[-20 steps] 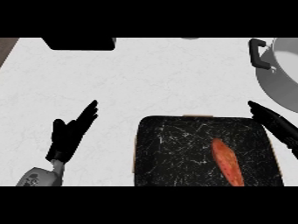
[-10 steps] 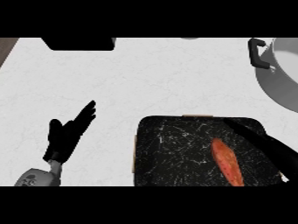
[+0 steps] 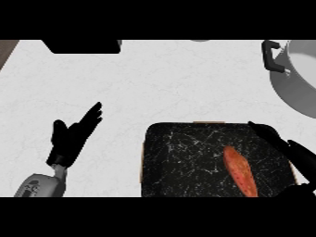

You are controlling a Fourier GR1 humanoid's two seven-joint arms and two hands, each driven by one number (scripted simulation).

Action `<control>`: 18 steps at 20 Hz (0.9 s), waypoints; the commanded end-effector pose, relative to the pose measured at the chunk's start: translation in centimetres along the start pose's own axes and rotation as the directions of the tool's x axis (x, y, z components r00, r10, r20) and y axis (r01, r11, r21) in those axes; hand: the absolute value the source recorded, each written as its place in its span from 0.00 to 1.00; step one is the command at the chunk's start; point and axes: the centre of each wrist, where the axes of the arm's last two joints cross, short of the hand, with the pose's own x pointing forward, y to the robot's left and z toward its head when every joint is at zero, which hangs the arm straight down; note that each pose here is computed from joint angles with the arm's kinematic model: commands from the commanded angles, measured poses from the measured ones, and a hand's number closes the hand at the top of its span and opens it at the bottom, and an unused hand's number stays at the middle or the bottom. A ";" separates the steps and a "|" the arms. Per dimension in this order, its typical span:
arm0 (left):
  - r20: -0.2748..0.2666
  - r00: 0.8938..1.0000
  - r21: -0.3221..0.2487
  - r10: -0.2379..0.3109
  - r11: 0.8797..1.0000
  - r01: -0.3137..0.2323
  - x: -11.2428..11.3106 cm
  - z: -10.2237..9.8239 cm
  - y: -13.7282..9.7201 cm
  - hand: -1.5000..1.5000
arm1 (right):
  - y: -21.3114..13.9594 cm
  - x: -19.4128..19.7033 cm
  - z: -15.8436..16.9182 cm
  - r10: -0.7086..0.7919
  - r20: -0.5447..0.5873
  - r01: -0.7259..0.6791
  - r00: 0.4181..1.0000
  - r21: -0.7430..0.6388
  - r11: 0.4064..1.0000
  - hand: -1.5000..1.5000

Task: Pick the sweet potato from the tray and place it in the pot

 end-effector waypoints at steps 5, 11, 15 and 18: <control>-0.007 1.000 0.013 0.000 1.000 0.000 -0.2 0.8 0.5 0.50 | -0.3 -2.8 0.4 -0.207 0.102 0.202 0.973 0.063 0.977 0.00; 0.002 1.000 0.015 -0.004 1.000 0.004 -0.7 -1.0 -0.8 0.50 | 2.7 -5.1 -2.0 -0.345 0.075 0.338 0.935 0.100 0.936 0.00; -0.012 1.000 0.007 -0.004 1.000 0.005 -1.1 -0.3 1.0 0.50 | 3.1 -4.4 -2.8 -0.374 0.068 0.367 0.925 0.100 0.925 0.00; 0.003 1.000 0.014 -0.004 1.000 0.004 -1.5 -0.2 -0.9 0.50 | 4.9 -4.9 -5.2 -0.405 0.028 0.398 0.914 0.129 0.908 0.00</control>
